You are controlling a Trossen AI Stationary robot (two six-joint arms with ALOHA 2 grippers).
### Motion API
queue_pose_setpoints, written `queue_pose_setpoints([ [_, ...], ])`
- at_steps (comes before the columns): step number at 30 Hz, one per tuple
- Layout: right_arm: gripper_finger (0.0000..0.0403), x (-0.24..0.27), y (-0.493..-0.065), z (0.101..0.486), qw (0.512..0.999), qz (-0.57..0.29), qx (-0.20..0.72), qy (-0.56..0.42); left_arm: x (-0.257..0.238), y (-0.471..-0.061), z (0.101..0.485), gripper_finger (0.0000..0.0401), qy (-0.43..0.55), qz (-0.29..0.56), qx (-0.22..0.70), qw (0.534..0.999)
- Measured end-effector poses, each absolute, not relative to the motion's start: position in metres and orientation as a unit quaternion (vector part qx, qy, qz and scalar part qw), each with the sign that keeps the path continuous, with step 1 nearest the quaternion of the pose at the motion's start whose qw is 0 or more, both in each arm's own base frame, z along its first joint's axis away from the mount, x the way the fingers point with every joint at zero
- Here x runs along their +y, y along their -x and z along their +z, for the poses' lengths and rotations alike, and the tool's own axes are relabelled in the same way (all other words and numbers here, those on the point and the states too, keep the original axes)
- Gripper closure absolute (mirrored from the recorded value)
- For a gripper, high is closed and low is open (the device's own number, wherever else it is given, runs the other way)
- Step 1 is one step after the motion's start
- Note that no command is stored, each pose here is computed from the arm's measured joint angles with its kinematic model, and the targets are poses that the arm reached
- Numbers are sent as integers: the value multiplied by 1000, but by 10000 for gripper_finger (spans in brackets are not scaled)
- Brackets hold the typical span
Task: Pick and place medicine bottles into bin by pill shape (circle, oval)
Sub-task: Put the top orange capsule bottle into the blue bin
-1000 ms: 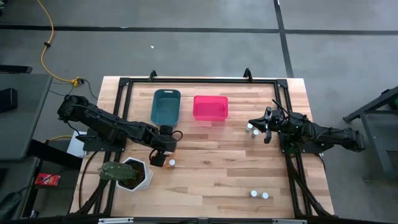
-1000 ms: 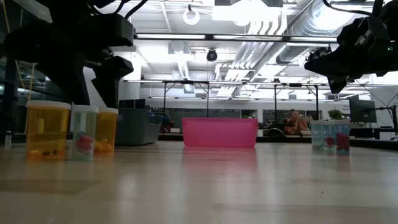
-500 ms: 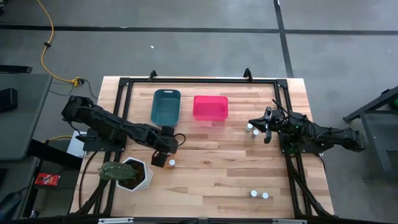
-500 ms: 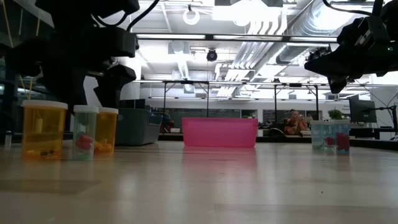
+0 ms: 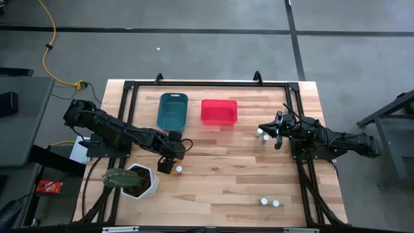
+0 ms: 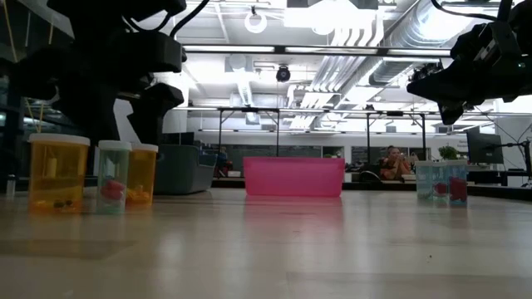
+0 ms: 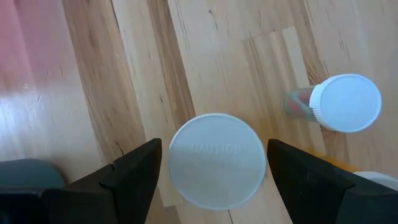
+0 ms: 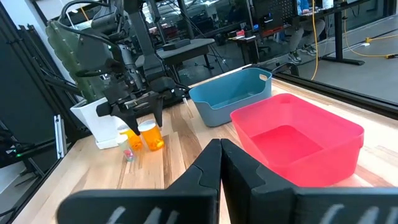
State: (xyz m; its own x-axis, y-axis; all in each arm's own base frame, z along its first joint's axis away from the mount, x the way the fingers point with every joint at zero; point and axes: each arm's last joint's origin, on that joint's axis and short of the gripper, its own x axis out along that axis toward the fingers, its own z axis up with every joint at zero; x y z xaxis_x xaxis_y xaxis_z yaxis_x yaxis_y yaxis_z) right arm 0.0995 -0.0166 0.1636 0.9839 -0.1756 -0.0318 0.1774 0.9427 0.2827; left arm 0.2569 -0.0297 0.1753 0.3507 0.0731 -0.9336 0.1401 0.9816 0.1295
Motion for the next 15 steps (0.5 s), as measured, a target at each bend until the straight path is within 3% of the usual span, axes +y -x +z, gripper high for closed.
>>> queue_pose_setpoints([
  [10,403,-17,-99,163,986,-89,3,-144,-30,-257,175,207,-97,-21,569,816],
  [15,403,-17,-99,164,986,-89,3,-144,-26,-257,184,213,-85,-26,568,818],
])
